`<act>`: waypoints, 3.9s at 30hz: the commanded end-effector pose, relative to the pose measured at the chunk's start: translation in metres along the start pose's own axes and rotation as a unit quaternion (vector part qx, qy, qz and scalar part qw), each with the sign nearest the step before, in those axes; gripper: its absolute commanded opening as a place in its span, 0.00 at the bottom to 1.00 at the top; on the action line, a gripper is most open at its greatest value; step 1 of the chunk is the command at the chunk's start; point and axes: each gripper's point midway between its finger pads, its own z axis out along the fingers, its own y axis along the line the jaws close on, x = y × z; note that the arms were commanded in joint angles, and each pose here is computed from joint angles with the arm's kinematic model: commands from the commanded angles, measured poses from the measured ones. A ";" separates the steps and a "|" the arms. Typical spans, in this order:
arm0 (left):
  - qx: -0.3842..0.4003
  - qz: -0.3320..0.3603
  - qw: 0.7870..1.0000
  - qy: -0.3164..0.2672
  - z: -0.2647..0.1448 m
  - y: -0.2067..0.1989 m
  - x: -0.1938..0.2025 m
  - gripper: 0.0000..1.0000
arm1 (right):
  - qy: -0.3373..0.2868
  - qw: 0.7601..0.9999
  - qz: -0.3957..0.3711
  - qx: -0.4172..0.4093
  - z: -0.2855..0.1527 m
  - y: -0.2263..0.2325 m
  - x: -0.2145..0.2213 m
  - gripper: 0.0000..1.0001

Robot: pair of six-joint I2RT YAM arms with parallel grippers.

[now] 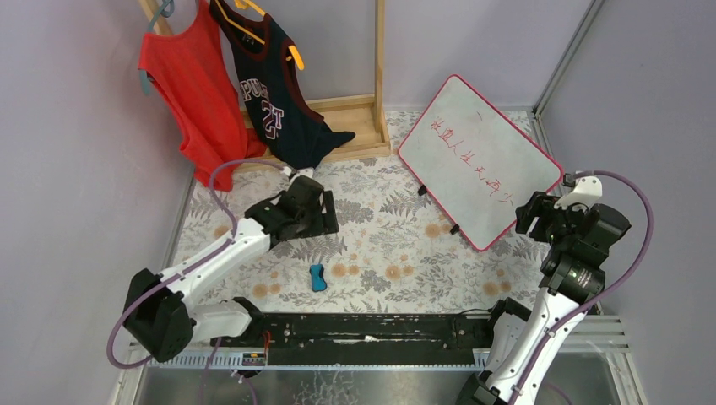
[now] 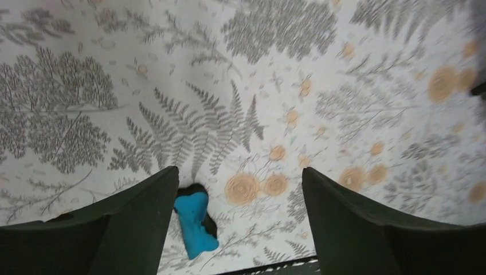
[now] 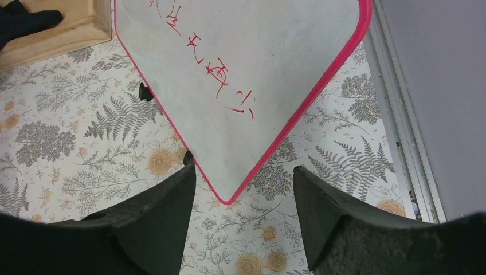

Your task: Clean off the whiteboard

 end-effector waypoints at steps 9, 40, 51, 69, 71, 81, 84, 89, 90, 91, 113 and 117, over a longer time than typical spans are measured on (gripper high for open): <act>-0.061 -0.088 0.990 0.097 -0.042 0.010 0.088 0.65 | -0.029 1.000 -0.010 0.000 -0.004 0.003 -0.017 0.71; -0.163 -0.026 0.982 0.090 0.001 0.040 0.126 0.64 | -0.037 0.999 -0.017 -0.010 -0.004 0.006 -0.018 0.73; -0.170 -0.005 0.980 0.104 0.013 0.045 0.135 0.64 | -0.035 0.999 -0.016 -0.010 -0.004 0.006 -0.017 0.72; -0.184 0.002 0.976 0.116 0.022 0.056 0.146 0.50 | -0.035 0.999 -0.016 -0.007 -0.004 0.005 -0.018 0.73; -0.181 0.001 0.977 0.115 0.022 0.055 0.145 0.47 | -0.036 0.999 -0.017 -0.008 -0.004 0.006 -0.018 0.73; -0.174 0.006 0.978 0.118 0.023 0.051 0.146 0.37 | -0.035 0.999 -0.016 -0.009 -0.004 0.006 -0.017 0.74; -0.170 0.008 0.978 0.122 0.024 0.050 0.147 0.28 | -0.036 0.999 -0.017 -0.009 -0.003 0.006 -0.017 0.74; -0.158 0.008 0.979 0.125 0.025 0.046 0.148 0.03 | -0.034 0.999 -0.015 -0.010 -0.003 0.006 -0.016 0.74; -0.153 0.009 0.980 0.126 0.025 0.043 0.147 0.00 | -0.034 0.999 -0.015 -0.010 -0.003 0.005 -0.017 0.74; -0.147 0.010 0.981 0.125 0.025 0.041 0.146 0.00 | -0.034 0.999 -0.015 -0.010 -0.003 0.006 -0.016 0.74; 0.090 0.237 0.957 -0.141 -0.020 -0.118 -0.029 0.00 | 0.033 0.998 -0.043 -0.045 0.001 0.002 -0.051 0.74; 0.093 0.228 0.959 -0.141 -0.011 -0.123 -0.029 0.00 | 0.020 0.998 -0.059 -0.026 -0.004 -0.005 -0.082 0.75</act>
